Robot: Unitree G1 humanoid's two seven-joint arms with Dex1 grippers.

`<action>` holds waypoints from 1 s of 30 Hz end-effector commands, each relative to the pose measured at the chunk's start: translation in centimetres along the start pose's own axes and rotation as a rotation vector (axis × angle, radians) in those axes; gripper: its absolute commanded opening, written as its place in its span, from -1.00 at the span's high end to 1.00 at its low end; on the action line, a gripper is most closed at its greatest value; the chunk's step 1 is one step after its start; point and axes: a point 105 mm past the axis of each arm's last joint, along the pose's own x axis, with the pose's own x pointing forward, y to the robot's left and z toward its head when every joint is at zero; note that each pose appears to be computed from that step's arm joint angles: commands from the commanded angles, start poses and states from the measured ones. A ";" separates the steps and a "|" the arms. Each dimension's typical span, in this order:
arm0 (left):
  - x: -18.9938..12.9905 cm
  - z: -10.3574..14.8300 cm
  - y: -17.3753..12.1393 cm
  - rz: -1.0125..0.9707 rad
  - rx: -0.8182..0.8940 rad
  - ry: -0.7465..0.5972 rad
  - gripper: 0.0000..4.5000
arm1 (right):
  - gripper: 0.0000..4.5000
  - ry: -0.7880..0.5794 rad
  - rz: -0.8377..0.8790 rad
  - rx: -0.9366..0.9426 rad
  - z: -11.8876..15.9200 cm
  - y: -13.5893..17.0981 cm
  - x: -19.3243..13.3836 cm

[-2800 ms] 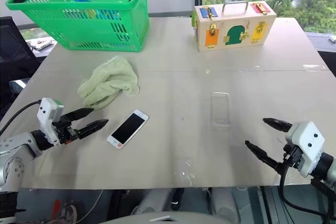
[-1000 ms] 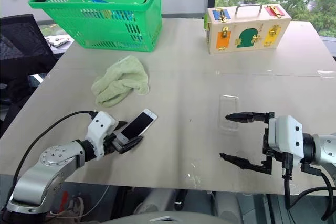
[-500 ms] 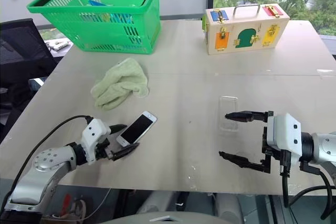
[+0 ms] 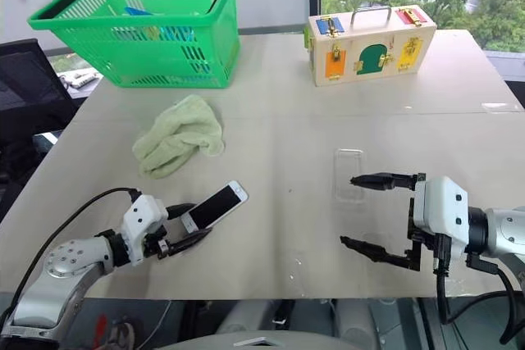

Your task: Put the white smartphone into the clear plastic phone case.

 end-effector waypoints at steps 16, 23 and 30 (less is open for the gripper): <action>10.6 11.7 -5.3 -0.697 0.248 -0.084 -0.27 | -1.00 0.085 -0.369 0.146 -0.8 -1.1 -1.8; 13.2 11.9 -8.2 -0.896 0.225 0.000 -0.27 | -1.00 0.125 -0.431 0.157 -0.6 0.3 -2.4; 16.0 11.2 -7.9 -0.754 0.296 0.065 -0.27 | -1.00 0.140 -0.445 0.153 -0.2 0.9 -2.7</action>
